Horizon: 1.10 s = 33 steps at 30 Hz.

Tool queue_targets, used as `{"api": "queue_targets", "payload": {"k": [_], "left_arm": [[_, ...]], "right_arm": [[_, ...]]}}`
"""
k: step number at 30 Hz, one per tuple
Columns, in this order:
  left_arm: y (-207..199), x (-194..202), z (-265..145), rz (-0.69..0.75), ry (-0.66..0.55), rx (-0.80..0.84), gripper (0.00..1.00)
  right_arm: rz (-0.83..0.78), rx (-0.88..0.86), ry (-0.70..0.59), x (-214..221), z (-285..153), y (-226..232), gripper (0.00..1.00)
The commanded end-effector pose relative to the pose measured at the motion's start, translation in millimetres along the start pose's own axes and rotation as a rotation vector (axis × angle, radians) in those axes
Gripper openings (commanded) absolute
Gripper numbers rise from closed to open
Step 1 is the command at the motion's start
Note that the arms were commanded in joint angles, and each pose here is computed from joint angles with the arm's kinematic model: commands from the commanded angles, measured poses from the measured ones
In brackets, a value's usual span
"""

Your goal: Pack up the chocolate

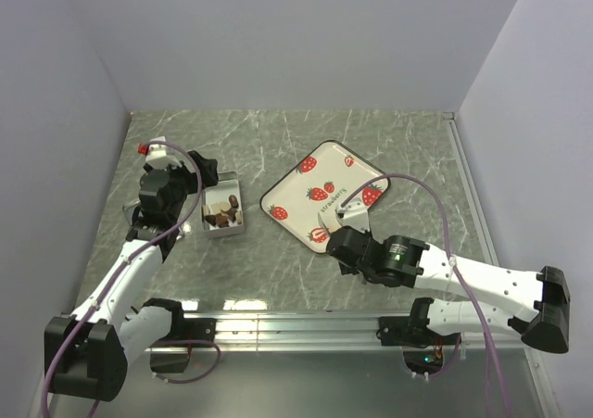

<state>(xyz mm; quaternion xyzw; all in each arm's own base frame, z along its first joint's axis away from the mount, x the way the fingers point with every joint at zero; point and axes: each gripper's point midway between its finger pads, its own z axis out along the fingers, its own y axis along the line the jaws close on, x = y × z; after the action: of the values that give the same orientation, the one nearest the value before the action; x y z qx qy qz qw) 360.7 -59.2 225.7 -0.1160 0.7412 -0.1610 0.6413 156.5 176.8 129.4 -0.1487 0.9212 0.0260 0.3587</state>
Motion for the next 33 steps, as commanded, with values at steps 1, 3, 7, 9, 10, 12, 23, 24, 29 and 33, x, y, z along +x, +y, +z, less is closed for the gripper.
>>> {"api": "queue_targets", "payload": {"k": [1,3,7,9,10,12,23,24,29,33], "left_arm": [[-11,-20,2,0.001,-0.052,0.028,1.0],[-10,-20,1,0.003,-0.052,0.027,0.99],[-10,-21,1,0.002,-0.055,0.024,0.99],[-10,-21,1,0.004,-0.053,0.024,0.99],[-10,-21,1,0.003,-0.055,0.024,0.99],[-10,-21,1,0.003,-0.054,0.022,0.99],[-9,-20,1,0.004,-0.052,0.02,0.99],[-10,-21,1,0.003,-0.053,0.02,1.0],[-9,-21,1,0.003,-0.053,0.02,0.99],[-10,-21,1,0.003,-0.053,0.022,0.99]], "right_arm": [[0.029,0.013,-0.021,-2,-2,-5,0.51],[0.021,0.021,-0.005,1,1,-5,0.51],[0.021,0.026,0.025,7,4,-4,0.51],[0.023,0.034,0.038,11,5,-7,0.51],[0.028,0.037,0.039,11,5,-8,0.52],[0.033,0.045,0.046,14,5,-12,0.52],[0.012,0.034,0.09,23,11,-7,0.52],[0.014,0.033,0.091,23,10,-7,0.51],[0.024,0.014,0.077,20,8,-6,0.48],[0.024,0.012,0.079,21,7,-6,0.45]]}}
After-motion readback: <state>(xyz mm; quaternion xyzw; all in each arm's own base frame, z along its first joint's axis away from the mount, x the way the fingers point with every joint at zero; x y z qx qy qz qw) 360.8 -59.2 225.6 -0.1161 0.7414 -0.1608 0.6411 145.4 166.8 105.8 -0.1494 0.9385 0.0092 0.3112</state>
